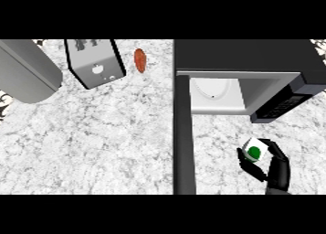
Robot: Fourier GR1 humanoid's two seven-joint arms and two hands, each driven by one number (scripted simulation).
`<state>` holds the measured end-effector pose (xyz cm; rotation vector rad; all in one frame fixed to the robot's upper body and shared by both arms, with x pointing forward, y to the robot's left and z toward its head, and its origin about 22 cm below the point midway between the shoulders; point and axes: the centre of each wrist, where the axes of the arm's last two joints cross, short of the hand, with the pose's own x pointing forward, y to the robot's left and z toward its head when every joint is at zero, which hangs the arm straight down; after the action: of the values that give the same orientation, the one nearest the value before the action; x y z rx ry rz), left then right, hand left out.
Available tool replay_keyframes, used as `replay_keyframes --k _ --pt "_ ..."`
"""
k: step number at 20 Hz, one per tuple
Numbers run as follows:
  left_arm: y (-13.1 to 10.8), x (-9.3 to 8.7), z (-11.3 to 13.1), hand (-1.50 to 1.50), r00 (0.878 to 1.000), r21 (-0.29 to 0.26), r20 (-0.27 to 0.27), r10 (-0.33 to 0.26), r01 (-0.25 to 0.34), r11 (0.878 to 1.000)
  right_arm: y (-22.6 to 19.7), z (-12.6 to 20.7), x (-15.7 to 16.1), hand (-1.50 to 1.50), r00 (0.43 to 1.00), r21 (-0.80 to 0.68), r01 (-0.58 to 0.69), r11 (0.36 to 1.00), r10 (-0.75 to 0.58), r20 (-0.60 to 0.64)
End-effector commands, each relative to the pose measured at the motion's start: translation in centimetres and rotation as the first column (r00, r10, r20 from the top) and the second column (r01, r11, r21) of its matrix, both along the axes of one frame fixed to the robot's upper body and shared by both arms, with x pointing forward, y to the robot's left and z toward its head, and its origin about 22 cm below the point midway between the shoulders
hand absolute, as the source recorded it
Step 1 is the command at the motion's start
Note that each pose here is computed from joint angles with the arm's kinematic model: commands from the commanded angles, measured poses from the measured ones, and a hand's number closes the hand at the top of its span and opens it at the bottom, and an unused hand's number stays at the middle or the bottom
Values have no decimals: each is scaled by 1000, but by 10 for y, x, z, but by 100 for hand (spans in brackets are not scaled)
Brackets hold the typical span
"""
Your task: Pick up the milk, place it into the microwave and close the microwave
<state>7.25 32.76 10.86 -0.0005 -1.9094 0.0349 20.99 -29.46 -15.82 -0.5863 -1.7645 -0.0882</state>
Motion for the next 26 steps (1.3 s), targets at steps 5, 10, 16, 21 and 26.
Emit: replay_keyframes --k 5,10,16,21,26 --pt "-4 2 18 -150 998 13 50 -27 27 1000 -35 8 8 150 960 -24 -270 962 271 66" --pt "-3 3 13 -150 999 -7 40 -34 34 999 -20 15 19 150 908 35 -414 910 409 95" --pt "-3 -7 24 -150 998 26 64 -1 -1 1000 -4 31 23 150 844 105 -532 840 516 146" --pt "4 -20 7 -150 999 12 33 -1 1 1000 29 68 38 150 867 46 -485 873 473 158" --pt "15 -3 2 -150 999 -5 34 4 -4 1000 38 123 57 150 883 6 -450 893 444 155"
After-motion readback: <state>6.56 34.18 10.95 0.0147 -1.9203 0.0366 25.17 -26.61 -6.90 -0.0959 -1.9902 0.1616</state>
